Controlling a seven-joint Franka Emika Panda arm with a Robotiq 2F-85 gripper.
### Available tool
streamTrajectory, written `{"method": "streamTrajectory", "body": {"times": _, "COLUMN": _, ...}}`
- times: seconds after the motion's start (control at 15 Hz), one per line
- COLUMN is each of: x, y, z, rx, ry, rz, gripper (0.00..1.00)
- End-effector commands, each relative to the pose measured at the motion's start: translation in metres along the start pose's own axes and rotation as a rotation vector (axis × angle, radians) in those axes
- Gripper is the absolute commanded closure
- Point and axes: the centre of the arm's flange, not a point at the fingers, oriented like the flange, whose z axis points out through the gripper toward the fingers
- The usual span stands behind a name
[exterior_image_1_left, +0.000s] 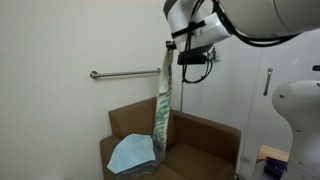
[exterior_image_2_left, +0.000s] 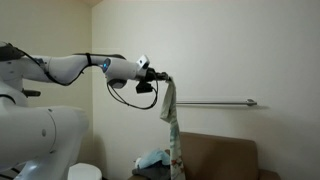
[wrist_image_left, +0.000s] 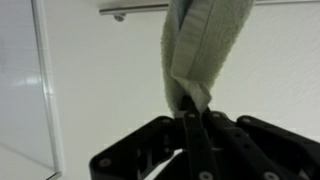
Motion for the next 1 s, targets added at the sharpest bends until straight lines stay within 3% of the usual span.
{"method": "streamTrajectory", "body": {"times": 0.0, "x": 0.055, "y": 0.051, "z": 0.008, "rx": -0.099, "ry": 0.147, "rz": 0.089, "gripper": 0.95}}
{"method": "streamTrajectory", "body": {"times": 0.47, "x": 0.094, "y": 0.080, "z": 0.042, "rx": -0.368, "ry": 0.331, "rz": 0.192, "gripper": 0.94}}
{"method": "streamTrajectory", "body": {"times": 0.93, "x": 0.138, "y": 0.073, "z": 0.023, "rx": -0.631, "ry": 0.598, "rz": 0.159, "gripper": 0.96}}
